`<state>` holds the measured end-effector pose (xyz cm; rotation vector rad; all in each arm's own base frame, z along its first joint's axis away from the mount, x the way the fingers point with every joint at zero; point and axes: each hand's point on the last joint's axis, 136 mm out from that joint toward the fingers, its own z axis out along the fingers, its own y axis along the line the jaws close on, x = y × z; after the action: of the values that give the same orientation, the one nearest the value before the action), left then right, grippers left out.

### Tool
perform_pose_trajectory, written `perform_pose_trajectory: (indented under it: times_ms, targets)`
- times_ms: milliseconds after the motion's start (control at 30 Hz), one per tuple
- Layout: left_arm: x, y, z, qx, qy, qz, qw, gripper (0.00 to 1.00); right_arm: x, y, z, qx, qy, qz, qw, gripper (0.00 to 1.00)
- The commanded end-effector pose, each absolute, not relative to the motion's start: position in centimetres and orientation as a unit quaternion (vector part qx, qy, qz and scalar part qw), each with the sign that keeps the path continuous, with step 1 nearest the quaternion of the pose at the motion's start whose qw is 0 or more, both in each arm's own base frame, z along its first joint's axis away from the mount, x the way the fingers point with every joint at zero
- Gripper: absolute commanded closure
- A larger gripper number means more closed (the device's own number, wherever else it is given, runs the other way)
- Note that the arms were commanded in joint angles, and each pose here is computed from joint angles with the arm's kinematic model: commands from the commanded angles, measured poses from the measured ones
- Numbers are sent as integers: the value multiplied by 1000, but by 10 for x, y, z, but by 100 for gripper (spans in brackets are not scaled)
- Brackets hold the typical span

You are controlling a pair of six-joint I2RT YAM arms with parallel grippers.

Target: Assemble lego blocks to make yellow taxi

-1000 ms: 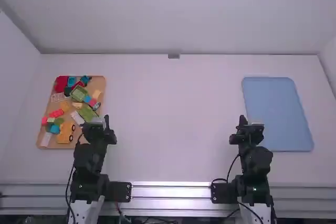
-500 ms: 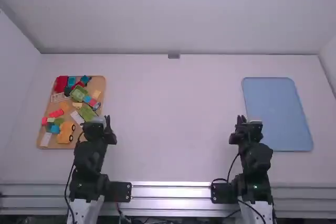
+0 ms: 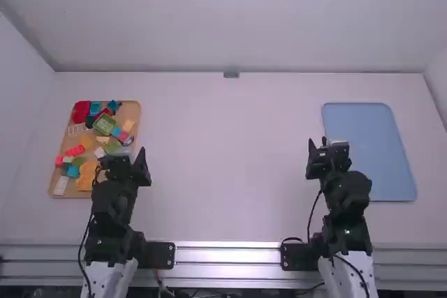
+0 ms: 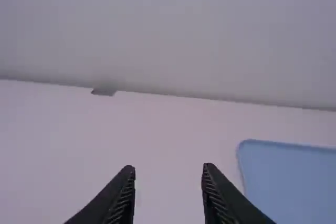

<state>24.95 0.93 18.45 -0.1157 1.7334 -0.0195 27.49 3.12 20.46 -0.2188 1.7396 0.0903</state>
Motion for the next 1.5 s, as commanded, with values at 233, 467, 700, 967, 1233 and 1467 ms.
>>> perform_pose_trajectory:
  times_ms: [233,467,700,967,1233,1467]
  targets:
    - [255,29,216,-122,775,9,620,45,310,79,263,-253,752,87,602,45]
    - [265,43,230,-176,807,24,564,33,341,116,276,-366,732,118,562,33]
    - [266,75,240,-276,831,50,481,20,360,157,273,-494,668,158,533,20]
    - [265,116,258,-352,837,99,407,9,381,196,273,-564,589,253,520,9]
    - [273,158,254,-397,848,117,332,3,391,218,275,-558,553,372,496,3]
    - [275,187,235,-431,848,98,293,1,396,220,268,-516,597,405,461,1]
